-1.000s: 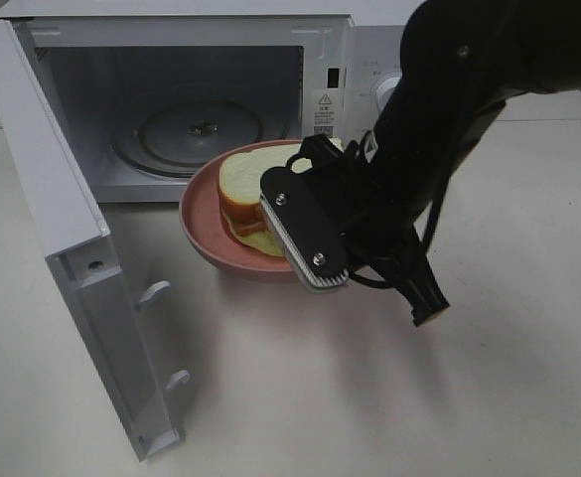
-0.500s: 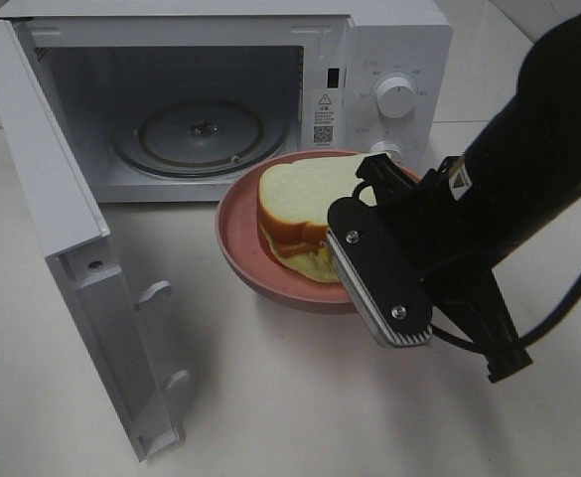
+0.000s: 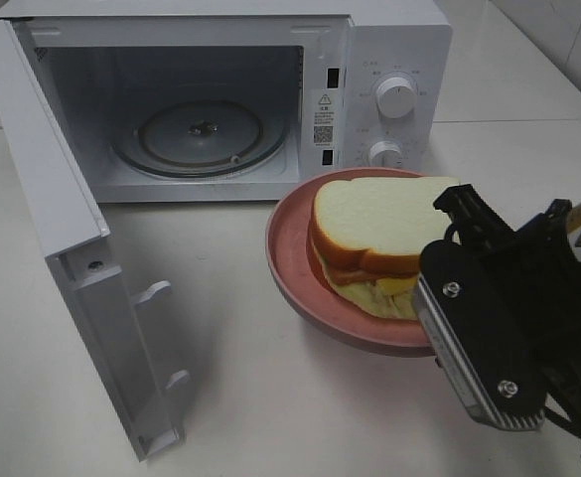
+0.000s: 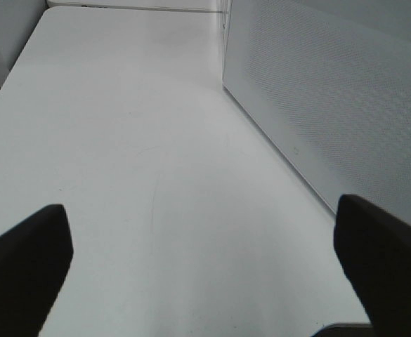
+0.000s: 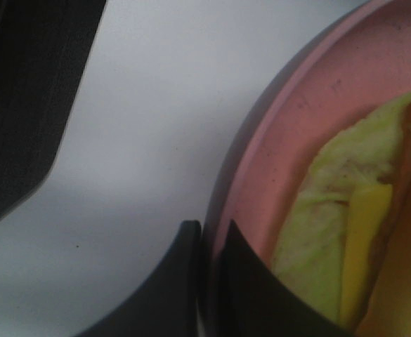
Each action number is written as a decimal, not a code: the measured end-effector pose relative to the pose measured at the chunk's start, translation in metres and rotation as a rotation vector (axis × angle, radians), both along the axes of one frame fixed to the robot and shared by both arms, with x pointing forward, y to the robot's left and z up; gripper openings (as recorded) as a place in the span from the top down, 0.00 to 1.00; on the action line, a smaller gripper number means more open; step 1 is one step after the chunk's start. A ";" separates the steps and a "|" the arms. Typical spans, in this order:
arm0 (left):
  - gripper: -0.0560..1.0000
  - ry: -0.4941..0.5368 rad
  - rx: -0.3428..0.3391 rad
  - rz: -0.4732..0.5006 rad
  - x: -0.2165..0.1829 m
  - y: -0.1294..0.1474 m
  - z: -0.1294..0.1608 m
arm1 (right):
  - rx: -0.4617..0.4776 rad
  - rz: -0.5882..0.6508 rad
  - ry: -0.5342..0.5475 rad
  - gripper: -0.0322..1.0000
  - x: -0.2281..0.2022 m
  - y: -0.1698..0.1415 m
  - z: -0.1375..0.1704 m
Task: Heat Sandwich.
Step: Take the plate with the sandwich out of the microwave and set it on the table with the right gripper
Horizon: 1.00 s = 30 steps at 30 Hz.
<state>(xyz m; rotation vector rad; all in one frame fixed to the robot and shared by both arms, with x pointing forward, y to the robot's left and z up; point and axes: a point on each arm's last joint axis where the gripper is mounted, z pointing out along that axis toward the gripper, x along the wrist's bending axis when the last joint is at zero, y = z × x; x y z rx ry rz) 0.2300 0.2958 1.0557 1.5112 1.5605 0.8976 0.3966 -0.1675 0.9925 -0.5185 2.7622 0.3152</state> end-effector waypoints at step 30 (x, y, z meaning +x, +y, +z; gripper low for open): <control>0.04 0.000 0.000 0.000 0.000 0.000 0.000 | -0.007 -0.500 -0.044 0.92 -0.031 -0.050 0.025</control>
